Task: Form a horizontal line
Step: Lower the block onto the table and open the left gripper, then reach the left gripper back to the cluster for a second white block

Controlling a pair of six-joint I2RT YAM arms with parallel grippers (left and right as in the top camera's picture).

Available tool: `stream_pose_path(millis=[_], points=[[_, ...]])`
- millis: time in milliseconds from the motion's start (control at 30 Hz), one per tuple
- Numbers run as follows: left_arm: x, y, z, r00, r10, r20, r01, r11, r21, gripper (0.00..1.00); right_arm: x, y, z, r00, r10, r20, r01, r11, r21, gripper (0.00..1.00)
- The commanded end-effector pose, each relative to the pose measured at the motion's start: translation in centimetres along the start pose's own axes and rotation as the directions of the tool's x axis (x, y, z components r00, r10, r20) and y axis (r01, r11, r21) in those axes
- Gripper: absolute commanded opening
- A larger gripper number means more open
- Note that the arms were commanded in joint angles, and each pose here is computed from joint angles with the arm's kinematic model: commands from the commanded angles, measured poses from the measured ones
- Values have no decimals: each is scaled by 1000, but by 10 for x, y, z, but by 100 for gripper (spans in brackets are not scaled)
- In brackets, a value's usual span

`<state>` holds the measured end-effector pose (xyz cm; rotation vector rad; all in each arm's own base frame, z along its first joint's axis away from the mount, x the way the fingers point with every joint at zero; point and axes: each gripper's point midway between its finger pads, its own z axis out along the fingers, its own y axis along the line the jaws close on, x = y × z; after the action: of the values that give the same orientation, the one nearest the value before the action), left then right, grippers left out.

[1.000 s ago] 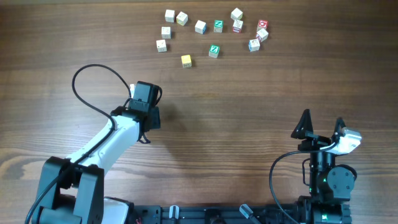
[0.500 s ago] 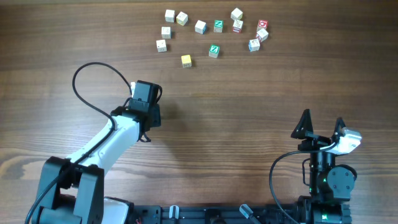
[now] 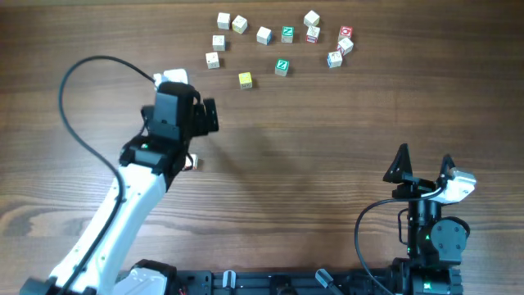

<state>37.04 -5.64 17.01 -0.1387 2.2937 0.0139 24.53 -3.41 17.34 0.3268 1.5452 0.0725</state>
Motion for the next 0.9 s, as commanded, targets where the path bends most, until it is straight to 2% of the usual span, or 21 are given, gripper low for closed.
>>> stream_pose_path(millis=[0,133,233,467,667,867], points=[[-69,-14,-41,986,-8,165,-7,996,87,100,-1,2,0,1000,-16,5,16,1000,-13,100],[-129,-24,-76,963,-13,269,-20,992,121,100,-1,2,0,1000,-16,5,16,1000,-13,100],[-161,-32,-84,955,8,297,-48,990,129,100,-1,2,0,1000,-16,5,16,1000,-13,100],[-211,-46,-41,968,12,251,-41,993,107,100,-1,2,0,1000,-16,5,16,1000,-13,100],[-210,-65,43,989,54,136,-74,986,147,100,-1,2,0,1000,-16,5,16,1000,-13,100],[-168,-60,144,998,56,8,-57,976,210,98,-1,2,0,1000,-16,5,16,1000,-13,100]])
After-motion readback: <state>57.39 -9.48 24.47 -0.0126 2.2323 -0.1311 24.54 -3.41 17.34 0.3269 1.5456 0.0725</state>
